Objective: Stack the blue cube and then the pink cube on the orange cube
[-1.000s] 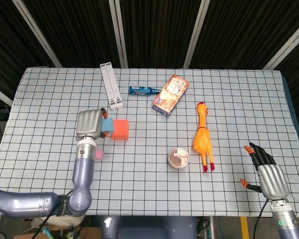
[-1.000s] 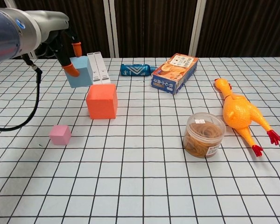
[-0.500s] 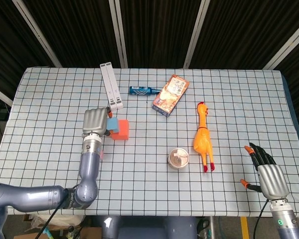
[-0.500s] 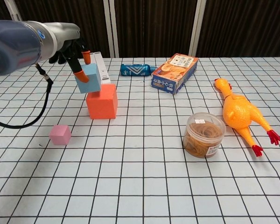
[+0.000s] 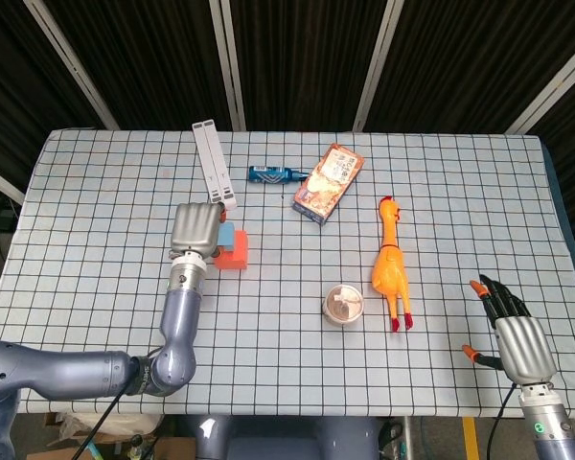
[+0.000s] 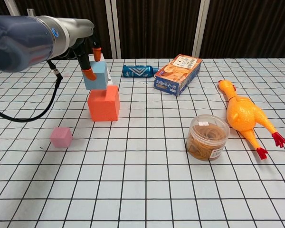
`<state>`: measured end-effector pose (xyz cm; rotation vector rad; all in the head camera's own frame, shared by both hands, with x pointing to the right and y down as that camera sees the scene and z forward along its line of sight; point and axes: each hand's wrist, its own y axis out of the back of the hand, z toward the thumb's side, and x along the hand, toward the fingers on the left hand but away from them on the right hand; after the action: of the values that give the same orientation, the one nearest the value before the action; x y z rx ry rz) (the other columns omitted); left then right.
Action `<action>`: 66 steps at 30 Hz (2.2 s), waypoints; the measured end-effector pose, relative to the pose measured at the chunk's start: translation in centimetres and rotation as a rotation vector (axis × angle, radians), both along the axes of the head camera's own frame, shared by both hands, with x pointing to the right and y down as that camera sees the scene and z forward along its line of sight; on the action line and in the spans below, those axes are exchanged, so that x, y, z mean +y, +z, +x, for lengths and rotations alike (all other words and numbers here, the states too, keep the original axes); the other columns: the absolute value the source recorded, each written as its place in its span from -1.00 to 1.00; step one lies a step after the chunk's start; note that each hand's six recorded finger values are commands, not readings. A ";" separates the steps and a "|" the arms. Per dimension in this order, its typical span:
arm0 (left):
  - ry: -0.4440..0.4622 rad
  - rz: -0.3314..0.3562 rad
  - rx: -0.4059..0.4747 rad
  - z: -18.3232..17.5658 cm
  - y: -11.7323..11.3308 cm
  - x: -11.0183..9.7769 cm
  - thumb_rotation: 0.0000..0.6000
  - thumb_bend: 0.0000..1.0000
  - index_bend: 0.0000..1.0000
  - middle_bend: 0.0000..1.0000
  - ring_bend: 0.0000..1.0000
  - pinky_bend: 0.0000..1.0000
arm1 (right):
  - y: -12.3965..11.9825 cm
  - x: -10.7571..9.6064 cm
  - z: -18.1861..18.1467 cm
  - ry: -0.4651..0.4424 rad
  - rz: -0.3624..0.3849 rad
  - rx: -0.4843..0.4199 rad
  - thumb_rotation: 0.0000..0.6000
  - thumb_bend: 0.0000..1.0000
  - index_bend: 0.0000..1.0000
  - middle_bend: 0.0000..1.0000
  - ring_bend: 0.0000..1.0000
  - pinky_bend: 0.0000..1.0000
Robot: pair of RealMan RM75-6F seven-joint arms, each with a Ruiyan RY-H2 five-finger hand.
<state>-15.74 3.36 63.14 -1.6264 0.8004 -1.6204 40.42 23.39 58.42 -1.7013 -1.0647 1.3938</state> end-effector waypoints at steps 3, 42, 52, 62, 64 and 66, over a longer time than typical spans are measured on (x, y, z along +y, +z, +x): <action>-0.010 -0.006 0.011 -0.1 0.1 0.1 1.00 -0.45 -0.14 1.00 0.61 0.61 | 0.0 0.0 0.1 0.002 0.001 -0.001 1.00 -0.68 -0.80 -0.85 -0.79 -0.57; -0.058 -0.030 0.034 -0.1 1.7 0.4 1.00 -0.45 -0.14 1.00 0.61 0.61 | 0.2 0.1 0.0 -0.002 -0.008 0.005 1.00 -0.68 -0.80 -0.85 -0.79 -0.57; -0.043 -0.030 0.029 0.2 1.7 0.5 1.00 -0.45 -0.22 1.00 0.61 0.61 | 0.2 0.1 0.0 0.001 -0.008 0.003 1.00 -0.68 -0.80 -0.85 -0.79 -0.57; -0.036 -0.032 0.034 0.6 1.8 0.7 1.00 -0.45 -0.23 1.00 0.61 0.61 | 0.2 0.1 0.0 0.002 -0.012 0.006 1.00 -0.68 -0.80 -0.85 -0.79 -0.57; -0.033 -0.030 0.031 0.6 1.8 0.7 1.00 -0.45 -0.22 1.00 0.61 0.61 | 0.2 0.1 0.0 0.003 -0.012 0.006 1.00 -0.68 -0.80 -0.85 -0.79 -0.57; -0.033 -0.031 0.030 0.6 1.8 0.8 1.00 -0.45 -0.21 1.00 0.61 0.61 | 0.2 0.1 0.0 0.002 -0.012 0.006 1.00 -0.68 -0.80 -0.85 -0.79 -0.57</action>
<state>-15.12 4.12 64.96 -1.6708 0.8249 -1.6427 40.41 23.49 58.66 -1.7044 -1.0569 1.4079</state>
